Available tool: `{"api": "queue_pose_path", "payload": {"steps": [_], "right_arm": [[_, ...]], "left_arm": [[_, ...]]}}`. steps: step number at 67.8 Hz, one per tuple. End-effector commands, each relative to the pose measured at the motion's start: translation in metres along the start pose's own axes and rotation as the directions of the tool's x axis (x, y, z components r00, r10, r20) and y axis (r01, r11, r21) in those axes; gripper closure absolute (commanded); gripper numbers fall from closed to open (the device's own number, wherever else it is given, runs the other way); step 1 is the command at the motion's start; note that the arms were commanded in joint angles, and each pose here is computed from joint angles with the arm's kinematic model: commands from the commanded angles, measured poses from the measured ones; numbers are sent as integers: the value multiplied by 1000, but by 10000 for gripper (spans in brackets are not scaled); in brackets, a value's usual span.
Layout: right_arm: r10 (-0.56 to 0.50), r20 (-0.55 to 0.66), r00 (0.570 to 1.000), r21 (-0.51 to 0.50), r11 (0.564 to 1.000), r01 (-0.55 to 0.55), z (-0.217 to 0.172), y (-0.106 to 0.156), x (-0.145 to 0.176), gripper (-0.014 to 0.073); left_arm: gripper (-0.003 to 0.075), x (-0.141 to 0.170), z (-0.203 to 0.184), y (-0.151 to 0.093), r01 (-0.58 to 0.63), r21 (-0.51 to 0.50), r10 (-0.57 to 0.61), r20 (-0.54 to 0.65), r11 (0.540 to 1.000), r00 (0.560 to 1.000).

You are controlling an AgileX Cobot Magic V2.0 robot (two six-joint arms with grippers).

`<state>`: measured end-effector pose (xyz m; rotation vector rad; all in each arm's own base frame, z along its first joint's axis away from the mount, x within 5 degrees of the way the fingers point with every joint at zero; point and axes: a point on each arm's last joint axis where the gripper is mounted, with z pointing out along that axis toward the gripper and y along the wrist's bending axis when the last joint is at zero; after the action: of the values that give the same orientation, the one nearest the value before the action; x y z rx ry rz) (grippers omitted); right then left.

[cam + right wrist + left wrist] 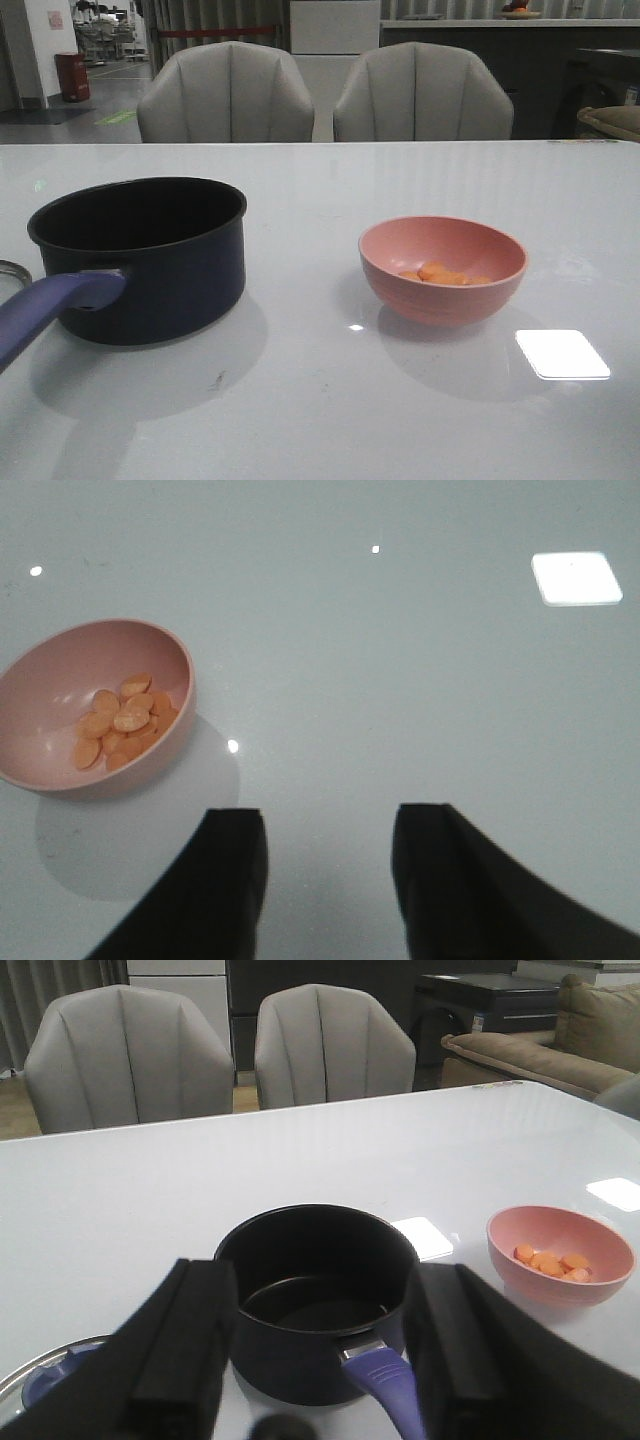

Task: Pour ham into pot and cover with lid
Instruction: 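Lower the right gripper to the pink bowl rim and grasp it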

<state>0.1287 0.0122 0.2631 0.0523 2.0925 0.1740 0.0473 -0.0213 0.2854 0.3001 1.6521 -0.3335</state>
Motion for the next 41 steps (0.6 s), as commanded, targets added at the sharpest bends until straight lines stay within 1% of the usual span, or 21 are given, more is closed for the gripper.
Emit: {"api": "queue_pose_path", "payload": {"steps": [1,16,28,41], "right_arm": [[23,40,999,-25,999,-22,16,7,-31,120],[-6,-47,999,-85,996,2,79,31,-54,125],[-48,-137,989,-131,991,30,128,56,-61,125],[-55,-212,976,-127,991,29,179,68,-64,125]], "left_arm": [[318,-15,-2,-1,11,10,-12,97,1000,995],[318,-15,-2,-1,11,10,-12,97,1000,995],[318,-15,-2,-1,11,10,-12,97,1000,995],[318,-15,-2,-1,11,10,-12,97,1000,995]]}}
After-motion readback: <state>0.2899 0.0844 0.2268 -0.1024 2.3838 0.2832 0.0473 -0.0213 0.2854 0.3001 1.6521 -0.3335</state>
